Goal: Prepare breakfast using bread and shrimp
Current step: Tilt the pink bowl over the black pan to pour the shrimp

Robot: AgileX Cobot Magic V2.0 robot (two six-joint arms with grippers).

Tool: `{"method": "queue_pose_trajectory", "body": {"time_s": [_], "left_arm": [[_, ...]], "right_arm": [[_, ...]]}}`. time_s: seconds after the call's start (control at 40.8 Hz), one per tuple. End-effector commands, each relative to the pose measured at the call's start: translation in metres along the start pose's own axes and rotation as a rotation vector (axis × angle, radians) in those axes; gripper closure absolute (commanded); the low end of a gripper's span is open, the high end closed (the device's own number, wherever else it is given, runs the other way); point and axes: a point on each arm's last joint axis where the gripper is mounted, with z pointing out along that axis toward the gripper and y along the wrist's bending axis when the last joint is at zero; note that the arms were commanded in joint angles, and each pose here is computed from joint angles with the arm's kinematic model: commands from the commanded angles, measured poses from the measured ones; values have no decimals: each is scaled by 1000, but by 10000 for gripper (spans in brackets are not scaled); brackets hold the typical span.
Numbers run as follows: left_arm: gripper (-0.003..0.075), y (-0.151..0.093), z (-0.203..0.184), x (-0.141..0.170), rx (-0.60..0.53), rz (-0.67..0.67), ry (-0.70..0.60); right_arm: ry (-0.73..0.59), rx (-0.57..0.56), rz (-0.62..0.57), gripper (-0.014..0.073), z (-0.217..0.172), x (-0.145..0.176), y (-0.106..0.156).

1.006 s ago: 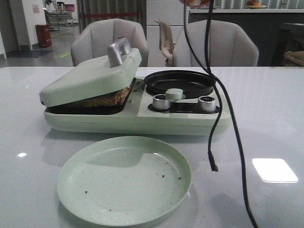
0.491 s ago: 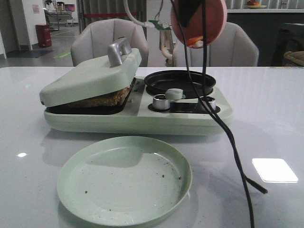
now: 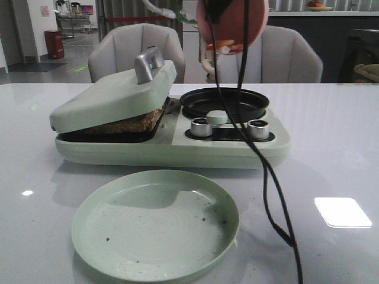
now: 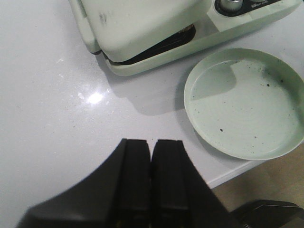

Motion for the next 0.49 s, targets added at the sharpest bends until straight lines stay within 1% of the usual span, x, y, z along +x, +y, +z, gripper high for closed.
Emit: {"method": "queue_pose_trajectory", "body": {"time_s": [0.0, 0.074, 0.466], "left_arm": [[610, 0, -7, -14, 2, -5, -105], [610, 0, -7, -14, 2, -5, -107], [610, 0, -7, -14, 2, -5, -105]], "right_arm": [[-12, 171, -38, 550, -3, -1, -37], [-9, 174, -13, 550, -4, -1, -38], [-10, 173, -14, 550, -4, -2, -37]]}}
